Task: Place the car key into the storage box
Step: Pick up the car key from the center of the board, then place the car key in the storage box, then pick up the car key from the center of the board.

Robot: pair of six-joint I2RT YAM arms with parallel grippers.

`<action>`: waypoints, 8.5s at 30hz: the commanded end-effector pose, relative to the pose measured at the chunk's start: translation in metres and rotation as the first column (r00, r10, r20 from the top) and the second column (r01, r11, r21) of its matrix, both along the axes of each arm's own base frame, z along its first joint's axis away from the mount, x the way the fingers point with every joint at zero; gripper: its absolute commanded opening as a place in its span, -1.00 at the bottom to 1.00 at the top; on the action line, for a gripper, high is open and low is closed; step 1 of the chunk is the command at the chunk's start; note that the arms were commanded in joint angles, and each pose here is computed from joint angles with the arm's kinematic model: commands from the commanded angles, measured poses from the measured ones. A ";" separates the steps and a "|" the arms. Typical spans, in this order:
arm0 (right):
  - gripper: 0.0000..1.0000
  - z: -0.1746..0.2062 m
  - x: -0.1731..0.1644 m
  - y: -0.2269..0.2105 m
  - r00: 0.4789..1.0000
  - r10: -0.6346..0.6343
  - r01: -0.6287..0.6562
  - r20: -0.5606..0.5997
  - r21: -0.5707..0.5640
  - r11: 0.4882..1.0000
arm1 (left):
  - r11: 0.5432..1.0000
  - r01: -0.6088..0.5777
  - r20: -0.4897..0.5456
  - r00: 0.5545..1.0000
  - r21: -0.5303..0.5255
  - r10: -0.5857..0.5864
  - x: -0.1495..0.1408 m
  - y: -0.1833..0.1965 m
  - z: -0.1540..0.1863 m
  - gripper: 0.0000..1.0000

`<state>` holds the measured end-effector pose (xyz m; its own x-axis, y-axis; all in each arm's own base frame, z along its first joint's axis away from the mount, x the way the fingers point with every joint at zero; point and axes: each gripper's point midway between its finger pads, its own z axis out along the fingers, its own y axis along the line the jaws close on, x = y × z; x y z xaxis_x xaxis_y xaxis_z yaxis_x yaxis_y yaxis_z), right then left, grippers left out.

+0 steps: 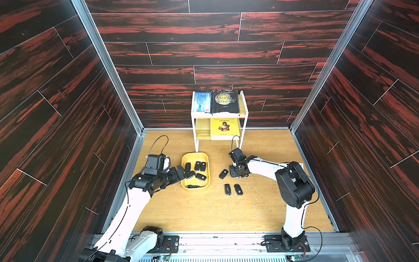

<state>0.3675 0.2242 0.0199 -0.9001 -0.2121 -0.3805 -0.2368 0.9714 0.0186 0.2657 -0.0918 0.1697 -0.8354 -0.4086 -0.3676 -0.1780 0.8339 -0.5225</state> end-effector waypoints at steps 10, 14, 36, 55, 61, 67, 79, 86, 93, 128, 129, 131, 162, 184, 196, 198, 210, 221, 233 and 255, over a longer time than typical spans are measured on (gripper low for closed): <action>-1.00 0.094 -0.030 0.031 0.994 0.095 -0.104 0.055 0.186 0.977 | 0.994 -0.112 -0.155 0.982 -0.007 0.109 -0.008 -0.001 -0.081 1.00; -1.00 0.130 -0.042 0.057 0.982 0.165 -0.182 0.090 0.235 0.955 | 0.991 -0.133 -0.135 0.982 -0.016 0.130 -0.001 -0.001 -0.088 0.93; -1.00 0.158 -0.055 0.169 0.925 0.365 -0.378 0.105 0.352 0.856 | 0.991 -0.104 -0.134 0.987 -0.089 0.091 0.024 -0.019 -0.104 -0.07; -1.00 0.101 -0.050 0.191 0.917 0.398 -0.382 0.018 0.321 0.866 | 0.994 -0.067 -0.182 0.982 -0.090 0.049 0.019 -0.023 -0.110 -0.45; -1.00 0.085 -0.055 0.199 0.910 0.415 -0.393 -0.010 0.300 0.869 | 0.993 -0.054 -0.192 0.981 -0.101 0.034 0.015 -0.026 -0.111 -0.45; -1.00 0.057 -0.050 0.202 0.915 0.403 -0.389 -0.021 0.220 0.894 | 0.993 -0.055 -0.181 0.983 -0.109 0.034 0.014 -0.026 -0.107 -0.44; -1.00 0.029 -0.017 0.212 0.939 0.345 -0.343 0.006 0.121 0.932 | 0.992 -0.050 -0.187 0.982 -0.115 0.028 0.012 -0.027 -0.109 -0.44; -0.82 0.026 -0.013 0.216 0.941 0.338 -0.337 -0.002 0.089 0.937 | 0.992 -0.052 -0.197 0.980 -0.114 0.029 0.010 -0.027 -0.114 -0.44; 0.10 0.030 -0.009 0.218 0.943 0.333 -0.333 0.014 0.085 0.939 | 0.991 -0.055 -0.196 0.980 -0.119 0.031 0.013 -0.028 -0.114 -0.48; 0.87 0.165 -0.010 0.182 0.940 0.265 -0.289 0.213 0.089 0.953 | 0.991 -0.049 -0.215 0.976 -0.123 0.021 0.013 -0.030 -0.117 -0.12; 0.88 0.165 -0.011 0.173 0.942 0.256 -0.279 0.217 0.079 0.957 | 0.991 -0.047 -0.215 0.976 -0.123 0.019 0.013 -0.030 -0.117 0.07; 0.92 0.168 -0.014 0.151 0.945 0.232 -0.255 0.230 0.078 0.964 | 0.992 -0.042 -0.210 0.978 -0.120 0.016 0.013 -0.030 -0.116 0.41; 0.87 0.095 -0.086 -0.003 0.997 -0.011 0.020 -0.072 0.121 0.992 | 0.982 0.177 0.439 0.889 -0.072 -0.128 0.002 -0.030 0.169 1.00; 0.74 0.025 -0.115 -0.028 0.986 -0.008 0.012 -0.166 0.024 1.000 | 0.977 0.203 0.368 0.915 -0.061 -0.167 0.010 -0.035 0.136 1.00; 0.59 0.008 -0.106 -0.026 0.983 0.010 -0.026 -0.182 -0.084 0.996 | 0.976 0.201 0.360 0.919 -0.078 -0.160 0.014 -0.037 0.129 1.00; 0.54 0.008 -0.106 -0.024 0.984 0.015 -0.032 -0.179 -0.092 0.995 | 0.975 0.204 0.358 0.920 -0.086 -0.160 0.014 -0.038 0.128 1.00; 0.18 -0.005 -0.111 -0.019 0.975 0.037 -0.062 -0.218 -0.111 0.992 | 0.974 0.206 0.345 0.924 -0.093 -0.163 0.019 -0.040 0.122 1.00; -0.56 -0.015 -0.113 -0.017 0.970 0.046 -0.075 -0.238 -0.113 0.991 | 0.974 0.206 0.337 0.927 -0.092 -0.164 0.021 -0.041 0.120 1.00; -0.83 0.030 -0.114 -0.002 0.971 0.102 -0.109 -0.217 -0.016 0.994 | 0.969 0.245 0.499 0.845 -0.043 -0.192 0.023 -0.042 0.159 1.00; -0.81 0.242 -0.130 0.041 0.950 0.313 -0.288 0.012 0.425 0.858 | 0.744 0.487 0.661 0.375 0.457 -0.651 -0.034 -0.145 0.210 0.89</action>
<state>0.2546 0.2618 0.2357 -0.8462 -0.2833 -0.4513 -0.4551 0.8247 0.3358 0.2373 -0.2437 0.3837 -0.3931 0.0487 -0.9182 0.7376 0.6130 -0.2833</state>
